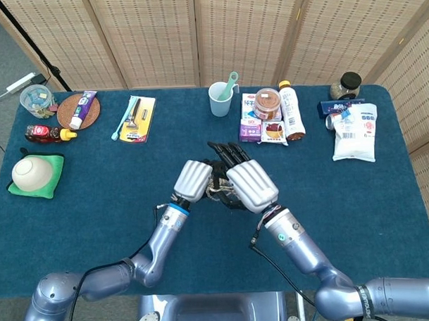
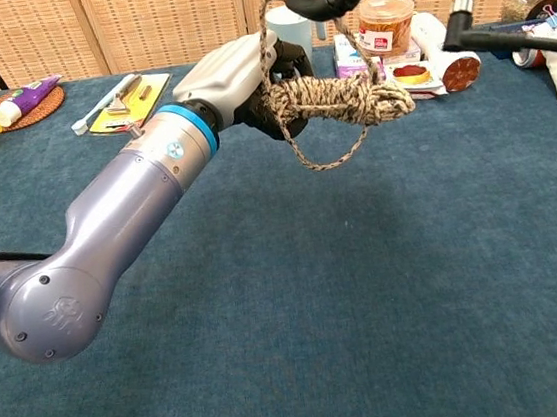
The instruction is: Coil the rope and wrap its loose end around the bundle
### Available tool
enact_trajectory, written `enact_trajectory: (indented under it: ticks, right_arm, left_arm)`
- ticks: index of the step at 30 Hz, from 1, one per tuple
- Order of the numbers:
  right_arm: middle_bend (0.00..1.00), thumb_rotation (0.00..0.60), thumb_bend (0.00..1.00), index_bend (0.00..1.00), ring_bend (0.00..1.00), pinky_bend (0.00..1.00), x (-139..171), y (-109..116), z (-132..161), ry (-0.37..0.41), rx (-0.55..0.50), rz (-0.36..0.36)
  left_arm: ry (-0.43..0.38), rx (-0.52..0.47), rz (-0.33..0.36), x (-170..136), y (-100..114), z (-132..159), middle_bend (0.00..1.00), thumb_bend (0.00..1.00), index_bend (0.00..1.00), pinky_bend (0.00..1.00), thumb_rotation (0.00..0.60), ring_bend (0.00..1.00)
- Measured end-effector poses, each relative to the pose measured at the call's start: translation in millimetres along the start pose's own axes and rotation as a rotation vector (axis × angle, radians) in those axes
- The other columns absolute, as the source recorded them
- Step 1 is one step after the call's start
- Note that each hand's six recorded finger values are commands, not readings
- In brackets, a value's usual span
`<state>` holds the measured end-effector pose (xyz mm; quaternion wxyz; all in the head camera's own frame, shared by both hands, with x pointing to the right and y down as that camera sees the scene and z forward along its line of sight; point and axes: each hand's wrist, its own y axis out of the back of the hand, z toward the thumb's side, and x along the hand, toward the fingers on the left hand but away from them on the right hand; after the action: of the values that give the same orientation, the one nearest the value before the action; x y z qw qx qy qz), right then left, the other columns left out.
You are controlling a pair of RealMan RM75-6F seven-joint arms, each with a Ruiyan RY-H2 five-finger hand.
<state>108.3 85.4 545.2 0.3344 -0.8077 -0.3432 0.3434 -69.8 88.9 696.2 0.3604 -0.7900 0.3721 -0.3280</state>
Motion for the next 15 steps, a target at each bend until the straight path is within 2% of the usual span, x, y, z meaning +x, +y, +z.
enact_trajectory:
  ticks: [8,15]
  right_arm:
    - [0.0,0.6,0.53,0.74,0.0,0.0,-22,12,12,-0.018,-0.007,-0.038]
    - [0.0,0.6,0.53,0.74,0.0,0.0,-41,28,4,-0.058,0.027,-0.094]
  left_arm:
    - [-0.042,0.02,-0.028,-6,-5,3,0.54,0.59,0.7,0.67,0.6,0.52]
    - [-0.054,0.029,-0.051,-11,-6,-4,0.54,0.59,0.7,0.67,0.6,0.52]
